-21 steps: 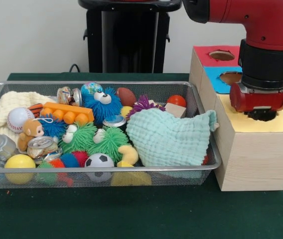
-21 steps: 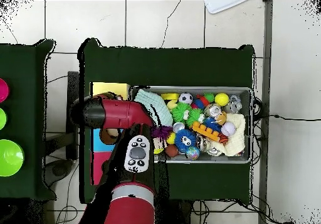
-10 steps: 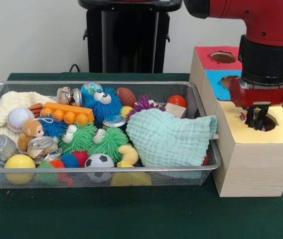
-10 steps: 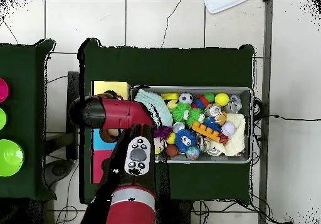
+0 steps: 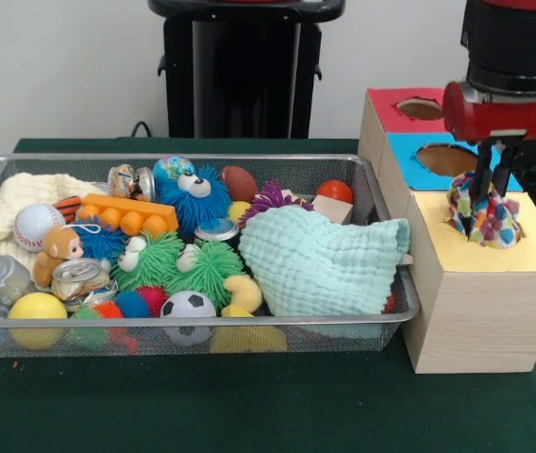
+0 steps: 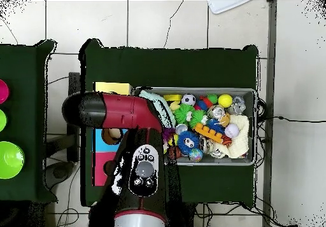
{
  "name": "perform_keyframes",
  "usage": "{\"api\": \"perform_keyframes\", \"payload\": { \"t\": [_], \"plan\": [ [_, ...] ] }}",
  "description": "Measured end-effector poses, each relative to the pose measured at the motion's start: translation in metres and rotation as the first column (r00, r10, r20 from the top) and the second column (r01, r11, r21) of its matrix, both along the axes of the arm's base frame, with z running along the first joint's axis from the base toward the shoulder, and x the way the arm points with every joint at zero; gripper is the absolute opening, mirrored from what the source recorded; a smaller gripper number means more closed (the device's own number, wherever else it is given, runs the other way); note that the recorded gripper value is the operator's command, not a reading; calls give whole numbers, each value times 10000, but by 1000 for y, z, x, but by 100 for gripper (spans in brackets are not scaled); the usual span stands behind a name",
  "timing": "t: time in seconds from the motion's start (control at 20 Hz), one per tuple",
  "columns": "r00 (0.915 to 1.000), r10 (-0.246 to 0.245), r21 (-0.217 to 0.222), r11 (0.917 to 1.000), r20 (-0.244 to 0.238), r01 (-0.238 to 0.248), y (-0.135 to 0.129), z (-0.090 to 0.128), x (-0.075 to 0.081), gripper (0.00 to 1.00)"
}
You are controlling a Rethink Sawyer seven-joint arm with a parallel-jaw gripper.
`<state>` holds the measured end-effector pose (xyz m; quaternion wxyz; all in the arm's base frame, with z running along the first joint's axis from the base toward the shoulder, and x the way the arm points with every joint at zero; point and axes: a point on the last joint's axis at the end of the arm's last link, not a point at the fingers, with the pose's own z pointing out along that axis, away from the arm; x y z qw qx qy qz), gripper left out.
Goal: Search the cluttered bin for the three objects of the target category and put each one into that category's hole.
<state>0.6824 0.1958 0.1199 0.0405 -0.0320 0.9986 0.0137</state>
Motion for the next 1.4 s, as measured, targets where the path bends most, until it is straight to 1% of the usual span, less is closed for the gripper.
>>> {"api": "perform_keyframes", "payload": {
  "t": [0.05, 0.1, 0.2, 0.4, 0.55, 0.95, 1.05, 1.25, 1.4],
  "plan": [
    [10000, -7, 3, 10000, 9, 7, -1, 2, 0, 0],
    [9999, -49, 24, 10000, 124, 49, -4, 14, 4, 100],
    [9999, -56, 27, 10000, 161, 56, -5, 16, 5, 100],
    [9994, -9, -7, 10000, 356, 9, -6, 28, 8, 100],
    [9992, 30, -40, 10000, 406, -28, -6, 31, 8, 100],
    [9993, 47, -32, 10000, 366, -46, -7, 38, 8, 100],
    [9995, 43, -21, 10000, 319, -42, -7, 40, 7, 100],
    [10000, 27, 20, 10000, -18, -27, -9, 49, 3, 100],
    [9990, 47, 3, 10000, -434, -47, -14, 60, -2, 100]
  ]
}}
